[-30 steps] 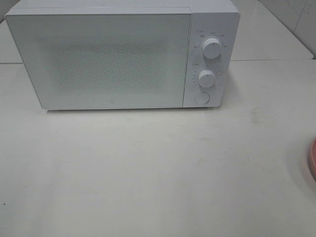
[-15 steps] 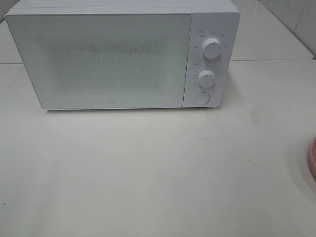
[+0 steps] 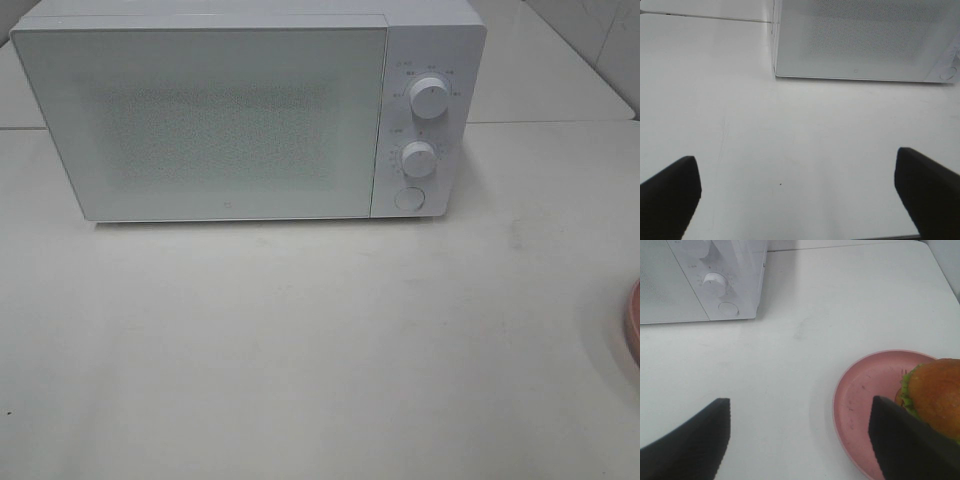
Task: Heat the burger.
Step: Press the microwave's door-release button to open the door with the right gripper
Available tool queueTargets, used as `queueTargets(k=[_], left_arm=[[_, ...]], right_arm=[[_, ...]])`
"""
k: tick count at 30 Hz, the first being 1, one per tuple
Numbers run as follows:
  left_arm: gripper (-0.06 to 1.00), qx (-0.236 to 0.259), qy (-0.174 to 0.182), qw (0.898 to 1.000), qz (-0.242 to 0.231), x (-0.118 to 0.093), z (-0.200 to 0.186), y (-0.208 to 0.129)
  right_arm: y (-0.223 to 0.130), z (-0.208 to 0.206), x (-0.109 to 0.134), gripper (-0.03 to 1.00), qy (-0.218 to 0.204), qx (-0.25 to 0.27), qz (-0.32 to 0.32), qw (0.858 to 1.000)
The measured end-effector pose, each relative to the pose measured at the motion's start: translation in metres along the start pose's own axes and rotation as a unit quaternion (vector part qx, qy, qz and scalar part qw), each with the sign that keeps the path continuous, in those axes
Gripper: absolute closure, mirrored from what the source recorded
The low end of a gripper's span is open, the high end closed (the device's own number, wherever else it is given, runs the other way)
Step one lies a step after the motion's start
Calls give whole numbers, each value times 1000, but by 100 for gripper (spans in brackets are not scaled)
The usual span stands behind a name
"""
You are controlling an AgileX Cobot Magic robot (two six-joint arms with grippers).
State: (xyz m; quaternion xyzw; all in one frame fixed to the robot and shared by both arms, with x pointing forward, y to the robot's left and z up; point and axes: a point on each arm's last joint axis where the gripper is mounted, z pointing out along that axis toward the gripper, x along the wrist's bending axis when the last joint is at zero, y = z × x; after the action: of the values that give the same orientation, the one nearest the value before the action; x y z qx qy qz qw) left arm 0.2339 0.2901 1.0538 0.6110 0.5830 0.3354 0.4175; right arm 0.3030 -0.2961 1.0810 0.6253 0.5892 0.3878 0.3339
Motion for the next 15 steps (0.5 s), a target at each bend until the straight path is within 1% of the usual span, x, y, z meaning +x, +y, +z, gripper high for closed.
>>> queueTargets(k=[15], left_arm=[[-3,0,0,1000,0,0,0,0]], right_arm=[[21,36,4,22,7,-17,2,1000]])
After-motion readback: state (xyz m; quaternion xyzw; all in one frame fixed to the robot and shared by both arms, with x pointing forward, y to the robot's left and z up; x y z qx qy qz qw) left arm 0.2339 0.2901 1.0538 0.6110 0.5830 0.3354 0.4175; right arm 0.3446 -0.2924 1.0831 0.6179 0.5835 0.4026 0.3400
